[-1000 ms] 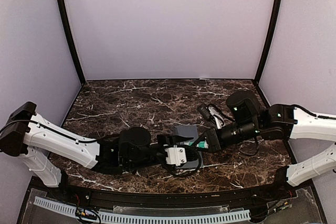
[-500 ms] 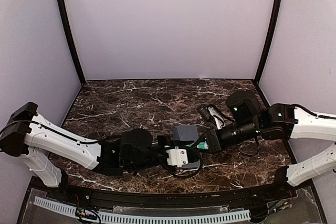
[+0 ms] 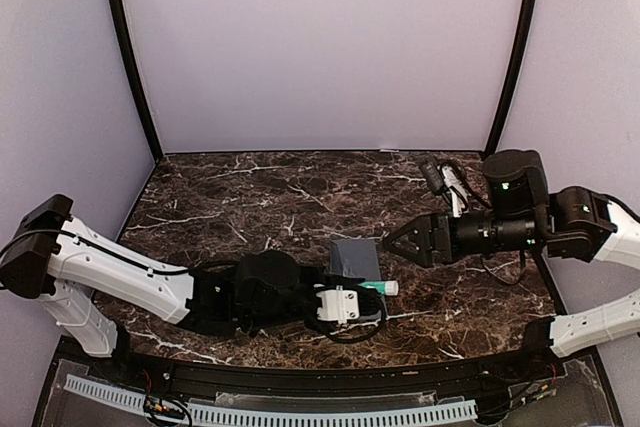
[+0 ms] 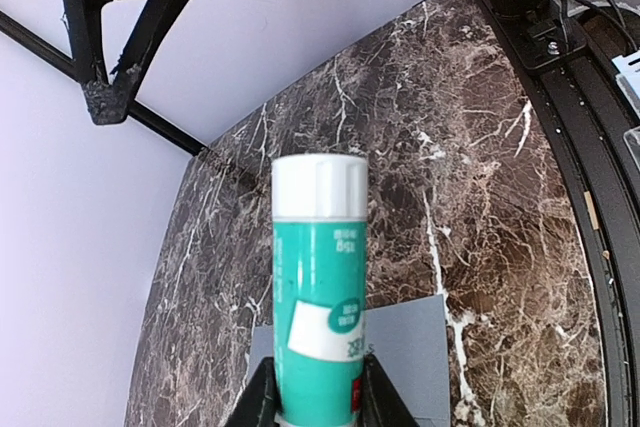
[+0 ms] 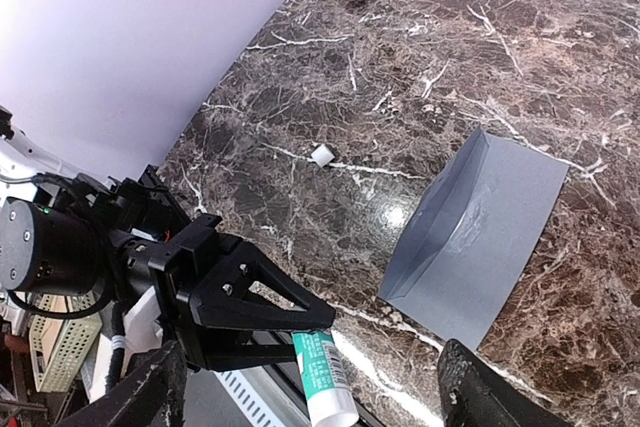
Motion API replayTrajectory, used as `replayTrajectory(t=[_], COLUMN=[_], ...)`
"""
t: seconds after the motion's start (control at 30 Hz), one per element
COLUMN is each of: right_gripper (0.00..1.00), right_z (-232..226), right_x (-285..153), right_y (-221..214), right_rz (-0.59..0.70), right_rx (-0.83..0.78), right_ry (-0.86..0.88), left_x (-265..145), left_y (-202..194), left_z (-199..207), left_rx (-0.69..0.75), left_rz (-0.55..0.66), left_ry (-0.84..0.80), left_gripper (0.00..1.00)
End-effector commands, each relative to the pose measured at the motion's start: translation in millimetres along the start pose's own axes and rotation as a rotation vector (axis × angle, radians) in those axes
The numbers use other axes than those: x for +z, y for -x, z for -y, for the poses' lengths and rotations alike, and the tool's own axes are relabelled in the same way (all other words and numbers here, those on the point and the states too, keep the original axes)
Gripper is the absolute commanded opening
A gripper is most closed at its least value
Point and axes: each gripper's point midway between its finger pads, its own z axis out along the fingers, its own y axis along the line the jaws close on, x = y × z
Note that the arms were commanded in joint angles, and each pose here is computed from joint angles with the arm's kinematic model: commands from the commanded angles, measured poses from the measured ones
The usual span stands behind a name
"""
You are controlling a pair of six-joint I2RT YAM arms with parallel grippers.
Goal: Place the letter into the envelope and seal it
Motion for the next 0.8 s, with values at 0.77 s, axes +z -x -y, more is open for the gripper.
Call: replayTrajectory(t=[0.77], right_gripper=[0.6], right_z=[-16], right_x=[46], right_y=[-98], right_rz=[-0.595], right_rx=[-0.038], right_ry=[0.125], left_x=[-14], left_y=[-1], left_z=[40], left_rx=[0.538], left_rz=[0.058], left_ry=[-0.146], left_gripper=[0.0])
